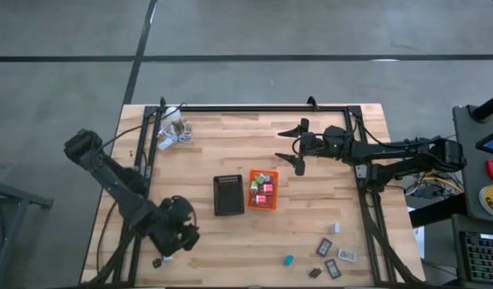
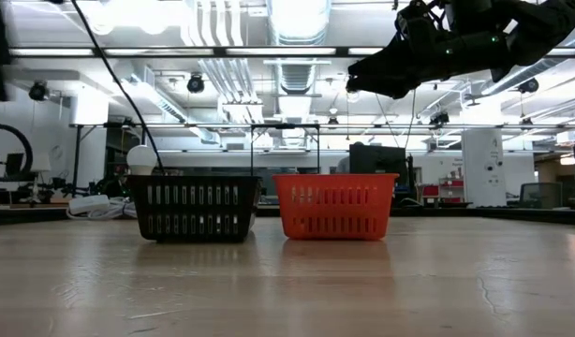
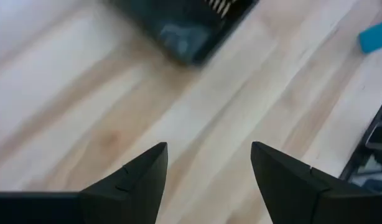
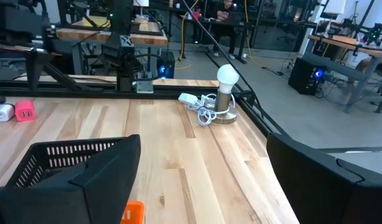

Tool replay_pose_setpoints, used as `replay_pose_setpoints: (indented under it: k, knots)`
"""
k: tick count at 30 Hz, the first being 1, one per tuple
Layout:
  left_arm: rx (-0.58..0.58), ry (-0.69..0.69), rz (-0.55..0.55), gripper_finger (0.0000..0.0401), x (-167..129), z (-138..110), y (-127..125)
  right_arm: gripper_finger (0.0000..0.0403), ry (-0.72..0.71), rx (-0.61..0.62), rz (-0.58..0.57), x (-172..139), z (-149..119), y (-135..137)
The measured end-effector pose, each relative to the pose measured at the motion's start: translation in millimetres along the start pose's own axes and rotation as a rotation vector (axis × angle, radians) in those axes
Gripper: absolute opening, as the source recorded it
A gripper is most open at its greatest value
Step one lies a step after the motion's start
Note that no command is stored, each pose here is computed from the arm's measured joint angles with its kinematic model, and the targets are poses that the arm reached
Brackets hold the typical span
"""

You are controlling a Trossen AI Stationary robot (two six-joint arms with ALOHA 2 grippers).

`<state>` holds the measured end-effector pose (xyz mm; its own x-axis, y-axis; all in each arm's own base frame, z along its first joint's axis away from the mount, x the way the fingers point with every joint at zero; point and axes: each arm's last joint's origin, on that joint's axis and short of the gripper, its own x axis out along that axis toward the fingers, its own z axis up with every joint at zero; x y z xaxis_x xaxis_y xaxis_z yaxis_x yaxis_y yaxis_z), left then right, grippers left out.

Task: Pick & Place Office items
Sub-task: Put the pink charger adapter into the orange bin

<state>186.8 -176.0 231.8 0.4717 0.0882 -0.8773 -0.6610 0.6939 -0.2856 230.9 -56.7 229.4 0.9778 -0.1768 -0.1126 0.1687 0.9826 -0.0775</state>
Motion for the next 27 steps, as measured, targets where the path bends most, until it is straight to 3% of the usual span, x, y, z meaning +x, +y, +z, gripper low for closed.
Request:
replay_pose_setpoints:
  k: [6,13,21,27]
  knots:
    - [-0.063,0.147,0.043,0.0235,-11.1,-27.0,6.7,0.0348,0.0,0.0,0.0,0.0,0.0,0.0]
    - [0.087,0.351,0.038,0.0235,-21.5,-50.9,9.9,0.0341,0.0,0.0,-0.001,0.0,-0.1,-0.2]
    - [0.154,0.33,0.043,0.0235,-24.4,-65.7,13.5,0.0349,0.001,0.0,0.0,0.0,-0.1,-0.1]
    - [0.185,0.339,0.126,0.0235,-13.3,-72.8,15.8,0.0346,0.001,0.0,0.0,0.0,-0.1,-0.1]
